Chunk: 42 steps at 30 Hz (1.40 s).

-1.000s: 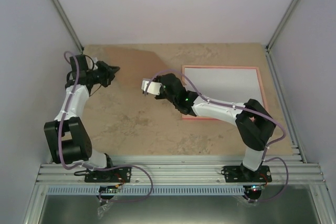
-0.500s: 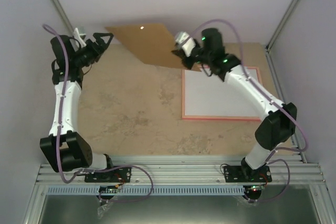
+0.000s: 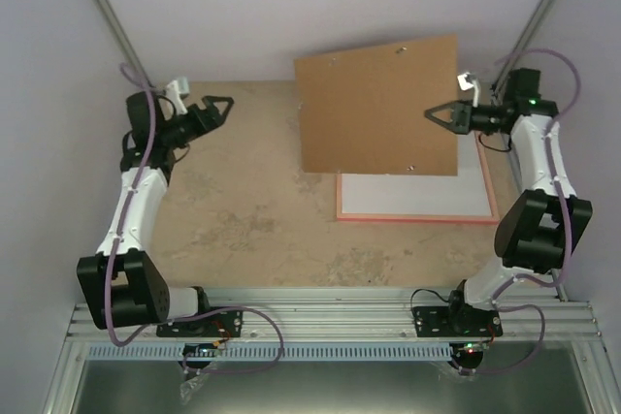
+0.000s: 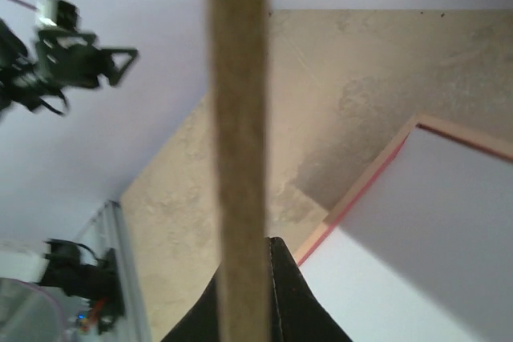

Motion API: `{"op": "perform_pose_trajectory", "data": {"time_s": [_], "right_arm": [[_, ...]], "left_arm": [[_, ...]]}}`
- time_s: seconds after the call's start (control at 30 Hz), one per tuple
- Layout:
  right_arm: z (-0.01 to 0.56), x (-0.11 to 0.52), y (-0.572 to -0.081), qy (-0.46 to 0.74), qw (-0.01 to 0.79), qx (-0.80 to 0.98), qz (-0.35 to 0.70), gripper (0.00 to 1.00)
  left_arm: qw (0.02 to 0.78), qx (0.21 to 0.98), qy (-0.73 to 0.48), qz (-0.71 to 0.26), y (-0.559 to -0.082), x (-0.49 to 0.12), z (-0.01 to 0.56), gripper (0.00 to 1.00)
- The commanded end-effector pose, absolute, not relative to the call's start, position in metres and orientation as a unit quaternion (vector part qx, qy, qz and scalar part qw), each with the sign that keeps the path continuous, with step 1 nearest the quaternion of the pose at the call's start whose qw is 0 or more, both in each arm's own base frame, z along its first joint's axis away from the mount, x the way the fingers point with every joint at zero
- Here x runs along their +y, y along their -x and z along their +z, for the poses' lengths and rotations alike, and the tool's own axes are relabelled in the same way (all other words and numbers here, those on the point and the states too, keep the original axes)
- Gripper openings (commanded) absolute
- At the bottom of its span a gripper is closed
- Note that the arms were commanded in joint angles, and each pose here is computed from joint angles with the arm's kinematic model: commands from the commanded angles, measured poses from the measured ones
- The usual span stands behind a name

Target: Put the photo into the frame

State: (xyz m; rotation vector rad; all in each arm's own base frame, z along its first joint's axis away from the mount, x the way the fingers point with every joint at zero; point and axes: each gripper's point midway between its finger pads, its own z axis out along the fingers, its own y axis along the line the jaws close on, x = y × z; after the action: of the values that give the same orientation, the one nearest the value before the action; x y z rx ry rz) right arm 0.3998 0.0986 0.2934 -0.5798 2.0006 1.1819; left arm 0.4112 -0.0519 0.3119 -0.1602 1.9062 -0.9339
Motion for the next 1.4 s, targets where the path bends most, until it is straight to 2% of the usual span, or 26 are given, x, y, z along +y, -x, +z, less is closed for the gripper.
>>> {"op": "perform_pose_trajectory", "data": {"time_s": [0.0, 0.27, 0.43, 0.83, 1.07, 1.37], "right_arm": [[0.326, 0.071, -0.359, 0.174, 0.356, 0.723, 0.566, 0.01], [0.291, -0.002, -0.352, 0.077, 0.357, 0.788, 0.495, 0.0], [0.307, -0.04, -0.351, 0.039, 0.4, 0.777, 0.485, 0.01], [0.322, -0.065, -0.339, 0.022, 0.436, 0.781, 0.448, 0.01], [0.318, -0.065, -0.338, 0.015, 0.432, 0.784, 0.446, 0.0], [0.299, -0.06, -0.338, 0.005, 0.411, 0.786, 0.462, 0.01]], "left_arm": [[0.463, 0.803, 0.019, -0.375, -0.411, -0.085, 0.282, 0.93], [0.38, 0.836, -0.038, -0.395, -0.414, -0.15, 0.229, 0.87], [0.321, 0.871, -0.063, -0.366, -0.423, -0.204, 0.182, 0.84], [0.252, 0.913, -0.147, -0.287, -0.446, -0.313, 0.074, 0.83], [0.252, 0.934, -0.154, -0.199, -0.461, -0.317, 0.031, 0.81], [0.238, 0.958, -0.128, -0.099, -0.461, -0.263, 0.008, 0.64]]}}
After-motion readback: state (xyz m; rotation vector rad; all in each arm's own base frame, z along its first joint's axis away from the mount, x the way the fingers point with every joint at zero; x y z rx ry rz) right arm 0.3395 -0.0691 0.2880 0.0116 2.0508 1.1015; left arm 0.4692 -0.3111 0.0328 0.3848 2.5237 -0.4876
